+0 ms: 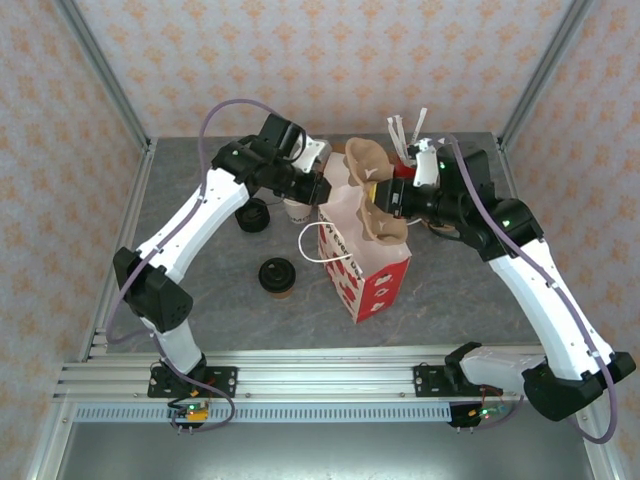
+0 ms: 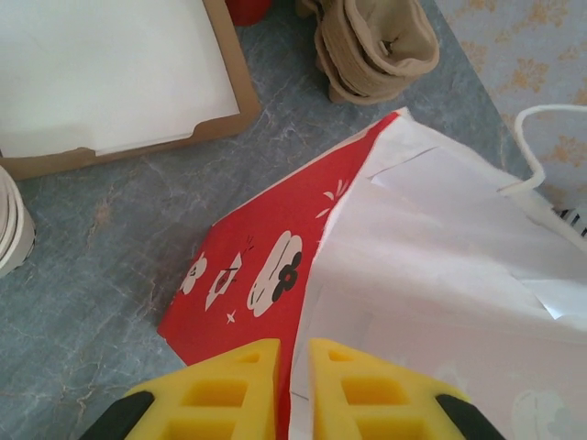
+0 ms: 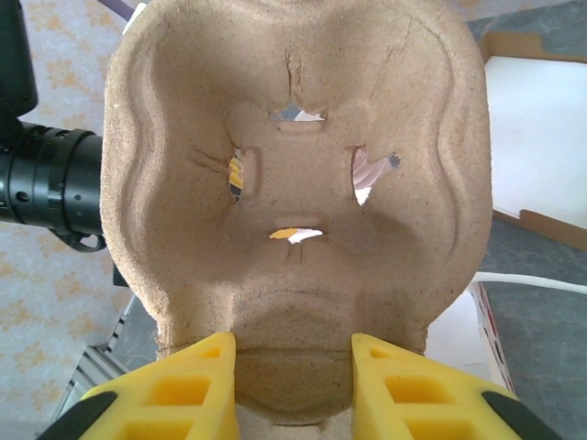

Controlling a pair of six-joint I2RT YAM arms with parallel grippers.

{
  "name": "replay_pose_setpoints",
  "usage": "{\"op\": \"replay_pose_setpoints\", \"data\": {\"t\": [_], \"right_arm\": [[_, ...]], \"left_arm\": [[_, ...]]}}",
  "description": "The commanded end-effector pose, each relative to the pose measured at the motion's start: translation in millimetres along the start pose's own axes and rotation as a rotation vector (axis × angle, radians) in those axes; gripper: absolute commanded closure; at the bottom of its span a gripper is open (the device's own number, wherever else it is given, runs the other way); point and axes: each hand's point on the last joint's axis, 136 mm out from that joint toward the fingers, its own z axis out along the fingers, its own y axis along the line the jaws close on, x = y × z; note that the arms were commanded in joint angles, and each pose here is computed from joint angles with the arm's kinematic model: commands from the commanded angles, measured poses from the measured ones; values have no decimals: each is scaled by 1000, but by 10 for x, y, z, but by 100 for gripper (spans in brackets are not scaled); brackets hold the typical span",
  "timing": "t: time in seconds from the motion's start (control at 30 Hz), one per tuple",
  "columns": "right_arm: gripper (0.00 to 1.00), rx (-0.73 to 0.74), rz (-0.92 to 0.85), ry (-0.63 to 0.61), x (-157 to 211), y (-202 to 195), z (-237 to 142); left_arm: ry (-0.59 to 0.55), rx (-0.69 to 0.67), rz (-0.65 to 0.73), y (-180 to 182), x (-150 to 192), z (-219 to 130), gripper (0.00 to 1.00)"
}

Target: Pack the takeout coffee

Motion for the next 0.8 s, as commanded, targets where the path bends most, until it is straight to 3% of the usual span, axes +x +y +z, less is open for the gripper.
{"op": "replay_pose_setpoints", "data": {"t": [0.0,0.1,0.27,0.47,0.63,0.77], "right_arm": [[71,-60,-32,-31,-55,130,51],[71,-70,-36,-10,1,136,115],[71,-76,-30,16,94,113,180],[71,-85,-25,43,184,99,219],[71,-90,-29,56,221,97,254],[71,-83,-36,67,241,74,280]], "left_arm": [[-44,-18,-36,22,-47,-29,82],[-42,-24,-42,35,-22,-38,77],[-68,-43,-48,31,-31,-142,57],[-132,-45,-56,-24,-17,-364,40],[-178,-77,-69,-7,140,-593,33],[-192,-26,-90,-77,429,-730,30]]}}
